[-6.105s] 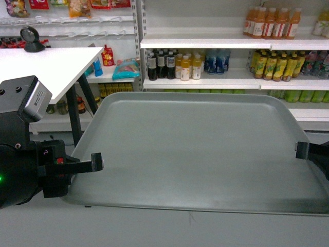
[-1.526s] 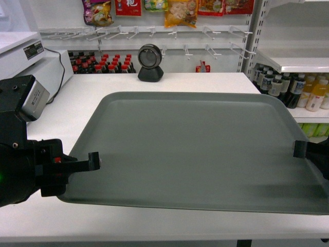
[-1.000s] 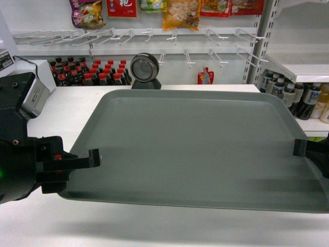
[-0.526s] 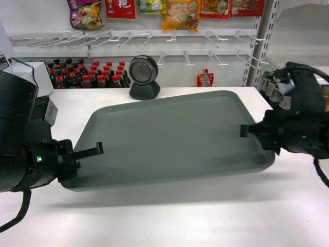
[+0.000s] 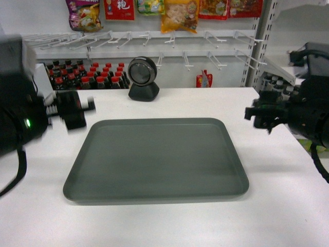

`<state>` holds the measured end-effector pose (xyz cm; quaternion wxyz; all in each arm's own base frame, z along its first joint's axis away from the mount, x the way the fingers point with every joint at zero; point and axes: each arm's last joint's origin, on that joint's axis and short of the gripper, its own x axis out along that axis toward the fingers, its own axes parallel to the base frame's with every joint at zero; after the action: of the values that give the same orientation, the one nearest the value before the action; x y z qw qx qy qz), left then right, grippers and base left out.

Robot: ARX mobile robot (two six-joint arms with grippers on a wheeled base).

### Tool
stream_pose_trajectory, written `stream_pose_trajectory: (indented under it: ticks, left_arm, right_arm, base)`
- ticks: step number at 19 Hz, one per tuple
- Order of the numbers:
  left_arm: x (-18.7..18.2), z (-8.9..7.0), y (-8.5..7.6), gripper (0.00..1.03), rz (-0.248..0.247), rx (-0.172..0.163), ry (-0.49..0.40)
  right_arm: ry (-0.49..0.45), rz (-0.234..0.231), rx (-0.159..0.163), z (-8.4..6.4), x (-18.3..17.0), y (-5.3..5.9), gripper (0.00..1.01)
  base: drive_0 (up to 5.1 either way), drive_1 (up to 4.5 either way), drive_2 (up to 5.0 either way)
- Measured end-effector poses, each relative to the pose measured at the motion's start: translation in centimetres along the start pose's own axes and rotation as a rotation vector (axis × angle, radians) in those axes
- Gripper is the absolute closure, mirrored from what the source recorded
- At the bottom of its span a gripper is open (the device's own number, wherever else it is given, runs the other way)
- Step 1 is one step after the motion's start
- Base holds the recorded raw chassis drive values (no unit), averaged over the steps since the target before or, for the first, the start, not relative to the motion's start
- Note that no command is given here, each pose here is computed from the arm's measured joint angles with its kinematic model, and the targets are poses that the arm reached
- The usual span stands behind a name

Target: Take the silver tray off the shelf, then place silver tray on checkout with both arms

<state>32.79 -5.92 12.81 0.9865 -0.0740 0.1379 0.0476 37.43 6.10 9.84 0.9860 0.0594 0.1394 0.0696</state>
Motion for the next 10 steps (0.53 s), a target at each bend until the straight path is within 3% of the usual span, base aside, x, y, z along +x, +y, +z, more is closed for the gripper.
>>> stream_pose_trajectory:
  ticks: [1, 2, 3, 4, 5, 10]
  left_arm:
    - [-1.0, 0.9, 0.2, 0.52, -0.080, 0.035, -0.122]
    - [-3.5, -1.0, 2.0, 0.68, -0.094, 0.103, -0.160]
    - [-5.7, -1.6, 3.5, 0.84, -0.074, 0.127, -0.168]
    - [-7.5, 0.2, 3.8, 1.01, -0.088, 0.124, -0.268]
    - [-8.7, 0.6, 4.1, 1.01, -0.099, 0.127, -0.297]
    - [-9.8, -0.1, 4.6, 1.02, -0.105, 0.134, -0.264]
  right_arm:
    - [-0.111, -0.089, -0.048, -0.1, -1.7, -0.5, 0.55]
    - [-0.117, -0.137, -0.087, -1.8, -5.2, -1.3, 0.72]
    - [-0.135, -0.152, -0.100, -1.3, -7.8, -1.8, 0.88]
    - [-0.191, -0.153, -0.103, -0.1, -10.2, -2.0, 0.99]
    - [-0.194, -0.149, -0.107, -0.1, -11.6, -2.1, 0.99]
    - [-0.170, -0.145, -0.109, -0.7, -13.1, -2.2, 0.99]
  base:
    - [0.0, 0.00, 0.0]
    - [0.0, 0.00, 0.0]
    - [0.0, 0.00, 0.0]
    - [0.0, 0.00, 0.0]
    - [0.0, 0.00, 0.0]
    - [0.0, 0.00, 0.0]
